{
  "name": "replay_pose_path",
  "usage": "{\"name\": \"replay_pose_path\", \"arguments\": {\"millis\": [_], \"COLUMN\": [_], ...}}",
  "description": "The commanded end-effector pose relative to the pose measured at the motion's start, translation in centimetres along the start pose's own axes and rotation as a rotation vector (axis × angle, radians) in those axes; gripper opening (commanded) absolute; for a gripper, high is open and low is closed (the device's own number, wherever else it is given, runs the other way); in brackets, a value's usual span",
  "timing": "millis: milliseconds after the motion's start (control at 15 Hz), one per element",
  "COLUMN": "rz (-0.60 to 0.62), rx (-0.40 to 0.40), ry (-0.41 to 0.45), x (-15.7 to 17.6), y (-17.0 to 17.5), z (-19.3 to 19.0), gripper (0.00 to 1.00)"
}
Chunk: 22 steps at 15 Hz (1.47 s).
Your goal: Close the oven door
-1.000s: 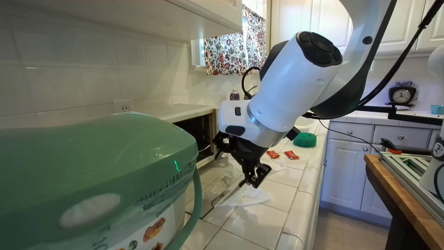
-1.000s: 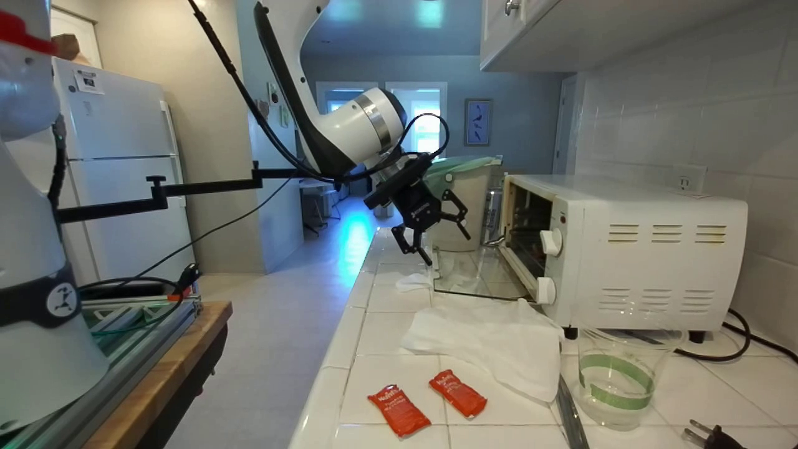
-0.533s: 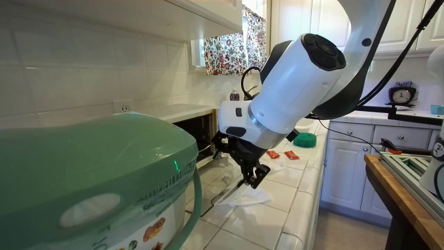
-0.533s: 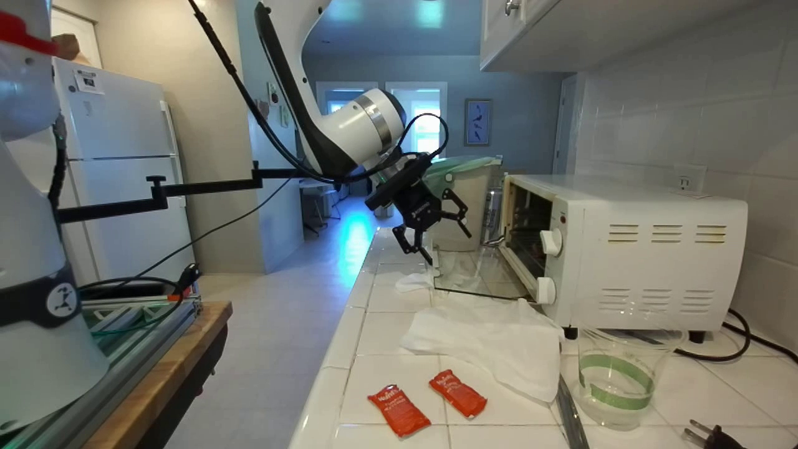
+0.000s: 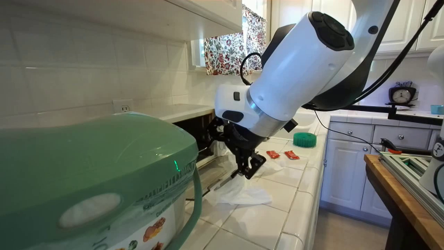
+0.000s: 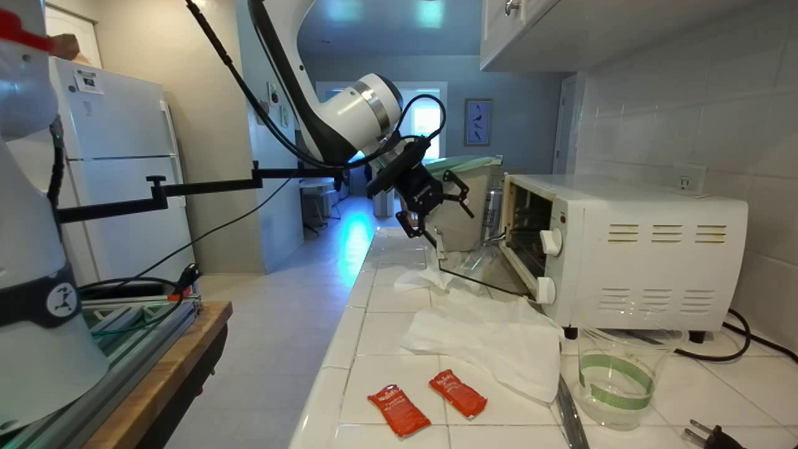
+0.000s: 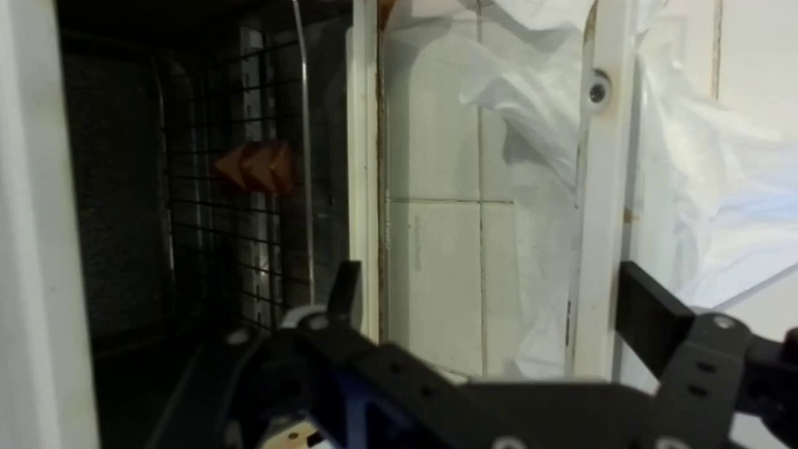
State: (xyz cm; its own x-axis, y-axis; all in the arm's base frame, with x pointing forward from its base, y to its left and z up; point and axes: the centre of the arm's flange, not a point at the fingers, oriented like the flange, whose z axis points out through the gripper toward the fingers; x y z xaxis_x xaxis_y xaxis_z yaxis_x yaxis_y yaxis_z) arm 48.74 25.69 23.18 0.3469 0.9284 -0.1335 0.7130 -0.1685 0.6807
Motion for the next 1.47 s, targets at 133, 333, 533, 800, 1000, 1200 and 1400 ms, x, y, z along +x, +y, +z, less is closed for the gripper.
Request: {"name": "replay_pose_path", "arguments": {"millis": [133,333,533,800,1000,1200,1400], "rz": [-0.013,-0.027,-0.042,-0.043,-0.042,-0.048,-0.053], "rx": [-0.061,-0.082,-0.108,-0.143,-0.159,-0.175,-0.158], "ry": [-0.015,-0.018,-0.027,-0.041,-0.045,-0.047,-0.021], "x": [-0.7,-0.8,-1.1,-1.8,-2.1,-2.1,-2.5], "y": [1.1,1.6,2.2,3.7,4.9,6.0,7.0], "z": [-0.7,-1.0,-1.3,-1.8,-2.4,-3.3,-3.4], "gripper": [1.00,1.00,1.00,1.00,1.00,1.00,1.00]}}
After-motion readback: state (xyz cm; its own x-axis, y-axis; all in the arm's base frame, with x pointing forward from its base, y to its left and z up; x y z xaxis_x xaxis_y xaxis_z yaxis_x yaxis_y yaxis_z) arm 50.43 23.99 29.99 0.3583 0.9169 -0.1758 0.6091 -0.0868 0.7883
